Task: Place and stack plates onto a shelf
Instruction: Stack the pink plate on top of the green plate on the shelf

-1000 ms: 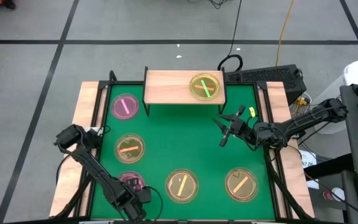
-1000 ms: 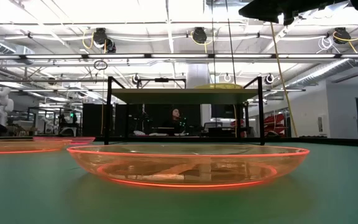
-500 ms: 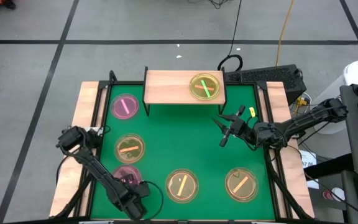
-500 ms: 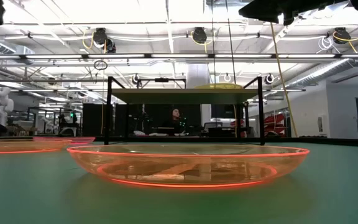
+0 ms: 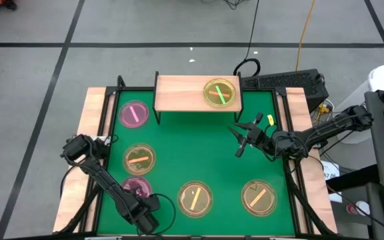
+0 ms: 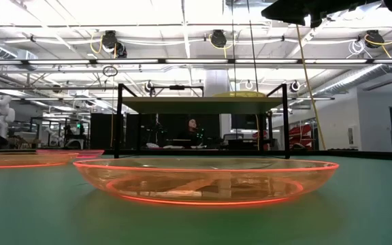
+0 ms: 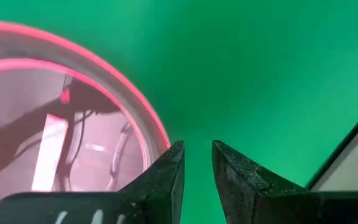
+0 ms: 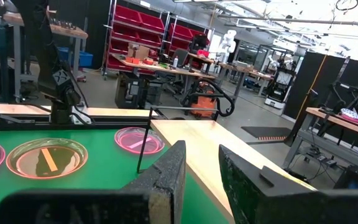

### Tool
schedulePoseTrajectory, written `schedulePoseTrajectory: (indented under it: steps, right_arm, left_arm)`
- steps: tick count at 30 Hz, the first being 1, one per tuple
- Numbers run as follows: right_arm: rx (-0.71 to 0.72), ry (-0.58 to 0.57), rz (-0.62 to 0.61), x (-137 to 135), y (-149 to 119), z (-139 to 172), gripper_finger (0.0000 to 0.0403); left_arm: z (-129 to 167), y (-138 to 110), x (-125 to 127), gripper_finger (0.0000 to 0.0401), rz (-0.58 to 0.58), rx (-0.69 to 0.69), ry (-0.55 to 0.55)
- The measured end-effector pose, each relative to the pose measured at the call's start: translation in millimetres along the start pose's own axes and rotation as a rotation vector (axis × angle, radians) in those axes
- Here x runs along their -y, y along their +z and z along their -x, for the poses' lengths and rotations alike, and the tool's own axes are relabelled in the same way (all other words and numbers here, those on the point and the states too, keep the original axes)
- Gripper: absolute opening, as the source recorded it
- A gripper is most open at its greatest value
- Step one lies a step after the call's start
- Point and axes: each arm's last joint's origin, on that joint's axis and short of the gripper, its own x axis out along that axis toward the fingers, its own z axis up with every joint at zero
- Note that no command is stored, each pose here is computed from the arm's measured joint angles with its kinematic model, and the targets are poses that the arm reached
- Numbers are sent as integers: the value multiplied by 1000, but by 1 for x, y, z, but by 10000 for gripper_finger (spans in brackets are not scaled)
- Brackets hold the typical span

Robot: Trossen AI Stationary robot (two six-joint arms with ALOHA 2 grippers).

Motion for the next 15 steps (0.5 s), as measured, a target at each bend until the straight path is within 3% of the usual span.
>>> schedulePoseTrajectory:
  steps: [7,15]
  right_arm:
    - [0,0,-4,0,0,0,82]
    - [-5,1,-1,0,-1,0,82]
  left_arm:
    - [3,-2,-4,88,4,-29,59]
    - [3,-2,-4,88,-4,28,74]
